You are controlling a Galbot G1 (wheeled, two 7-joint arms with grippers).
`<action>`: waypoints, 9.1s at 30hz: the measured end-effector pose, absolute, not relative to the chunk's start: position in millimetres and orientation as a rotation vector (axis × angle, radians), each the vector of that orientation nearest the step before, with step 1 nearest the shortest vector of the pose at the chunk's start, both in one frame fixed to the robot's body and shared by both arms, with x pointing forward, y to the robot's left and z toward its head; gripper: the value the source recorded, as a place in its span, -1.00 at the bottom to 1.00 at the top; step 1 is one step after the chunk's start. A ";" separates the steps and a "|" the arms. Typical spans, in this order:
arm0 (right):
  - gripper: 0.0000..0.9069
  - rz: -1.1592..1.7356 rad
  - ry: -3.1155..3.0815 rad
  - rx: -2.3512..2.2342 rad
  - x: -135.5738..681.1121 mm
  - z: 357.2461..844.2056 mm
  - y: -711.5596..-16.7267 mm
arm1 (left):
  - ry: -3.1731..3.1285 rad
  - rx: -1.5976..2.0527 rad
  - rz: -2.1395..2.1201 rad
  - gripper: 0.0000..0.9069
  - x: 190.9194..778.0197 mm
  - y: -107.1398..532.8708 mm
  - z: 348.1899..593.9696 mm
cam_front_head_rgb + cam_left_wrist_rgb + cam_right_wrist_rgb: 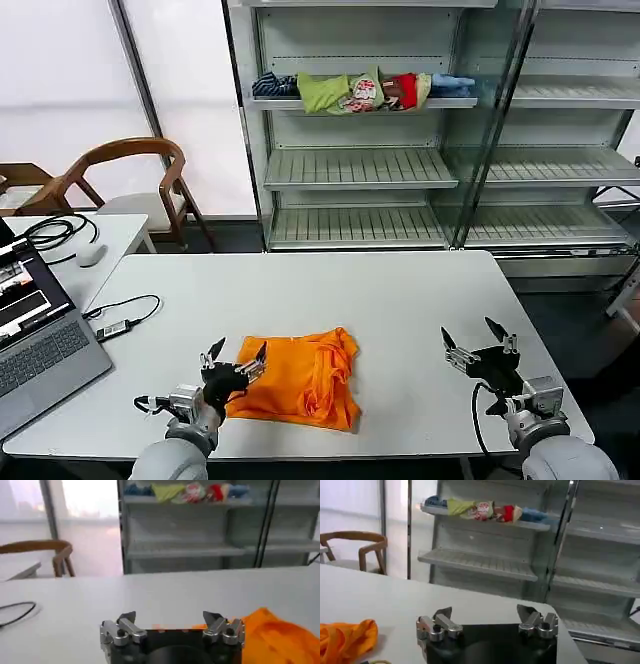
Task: Fold and organize the clothes.
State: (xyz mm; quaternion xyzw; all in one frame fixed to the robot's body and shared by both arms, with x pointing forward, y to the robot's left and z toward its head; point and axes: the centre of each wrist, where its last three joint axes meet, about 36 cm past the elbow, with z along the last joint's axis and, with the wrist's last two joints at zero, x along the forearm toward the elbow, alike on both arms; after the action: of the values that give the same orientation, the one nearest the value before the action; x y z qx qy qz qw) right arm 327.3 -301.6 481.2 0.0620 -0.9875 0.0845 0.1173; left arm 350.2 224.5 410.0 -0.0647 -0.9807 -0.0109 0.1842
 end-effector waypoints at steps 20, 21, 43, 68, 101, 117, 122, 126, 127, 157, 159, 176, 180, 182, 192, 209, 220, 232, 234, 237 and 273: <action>1.00 0.264 -2.885 0.182 328.0 480.2 -299.4 | -2.638 -0.119 0.029 1.00 355.9 229.6 390.0; 1.00 0.264 -2.885 0.183 328.1 480.3 -299.1 | -2.632 -0.120 0.029 1.00 355.5 229.6 389.1; 1.00 0.265 -2.875 0.175 325.6 477.8 -299.6 | -2.603 -0.169 0.067 -0.98 349.0 223.2 372.9; 1.00 0.271 -2.872 0.197 329.7 476.0 -297.0 | -2.681 -0.124 0.211 -0.98 355.0 254.5 401.3; 1.00 0.286 -2.884 0.206 334.8 477.9 -304.1 | -2.777 -0.003 0.087 -0.96 336.2 327.7 525.9; 1.00 0.310 -2.878 0.169 323.3 484.0 -304.2 | -2.738 -0.404 0.086 -0.96 334.7 181.5 469.1; 1.00 0.321 -2.884 0.164 323.6 485.9 -304.8 | -2.750 -0.432 0.070 -0.93 350.9 153.4 458.9; 1.00 0.319 -2.883 0.163 323.4 485.3 -303.9 | -2.753 -0.452 0.038 -0.96 357.6 132.3 449.5; 1.00 0.318 -2.883 0.163 323.3 485.4 -303.7 | -2.755 -0.452 0.027 -0.93 359.0 127.8 447.2; 1.00 0.298 -2.921 0.203 335.1 489.4 -289.0 | -2.840 -0.336 -0.185 -0.98 382.9 213.2 490.9; 1.00 0.294 -2.922 0.207 336.3 488.9 -287.6 | -2.848 -0.313 -0.221 -0.96 381.5 232.3 499.4; 1.00 0.293 -2.922 0.222 335.2 487.3 -283.6 | -2.844 -0.229 -0.513 -0.96 352.8 292.8 529.4; 1.00 0.306 -2.914 0.218 330.9 487.7 -285.8 | -2.831 -0.259 -0.500 -0.96 342.9 265.5 507.3; 1.00 0.315 -2.911 0.215 328.0 488.6 -287.3 | -2.827 -0.273 -0.470 -0.96 338.2 247.5 494.3; 1.00 0.334 -2.907 0.192 320.2 492.6 -291.6 | -2.824 -0.364 -0.248 -0.96 326.4 166.3 463.1; 1.00 0.338 -2.940 0.165 323.0 496.8 -277.3 | -2.804 -0.453 0.018 1.00 353.6 105.9 445.4; 1.00 0.341 -2.973 0.113 335.1 497.0 -279.1 | -2.799 -0.646 0.199 1.00 356.5 75.9 451.6; 1.00 0.331 -3.002 0.094 355.6 484.2 -270.8 | -3.027 -0.519 -0.010 1.00 399.9 158.7 447.7; 1.00 0.326 -3.008 0.094 360.6 480.3 -269.0 | -3.063 -0.479 -0.080 1.00 405.5 187.8 444.3; 1.00 0.307 -3.020 0.101 368.5 474.0 -265.8 | -3.103 -0.424 -0.173 1.00 409.9 227.5 439.3; 1.00 0.308 -3.050 0.077 387.8 433.9 -265.9 | -3.194 -0.244 -0.494 1.00 393.9 331.7 429.1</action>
State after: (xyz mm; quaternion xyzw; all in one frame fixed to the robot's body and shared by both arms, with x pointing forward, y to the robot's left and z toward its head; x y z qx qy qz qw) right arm 387.8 -265.9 433.9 0.0251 -0.9939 0.1005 0.0377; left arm 393.9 331.7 429.1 -0.0752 -0.9842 -0.1523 -0.0496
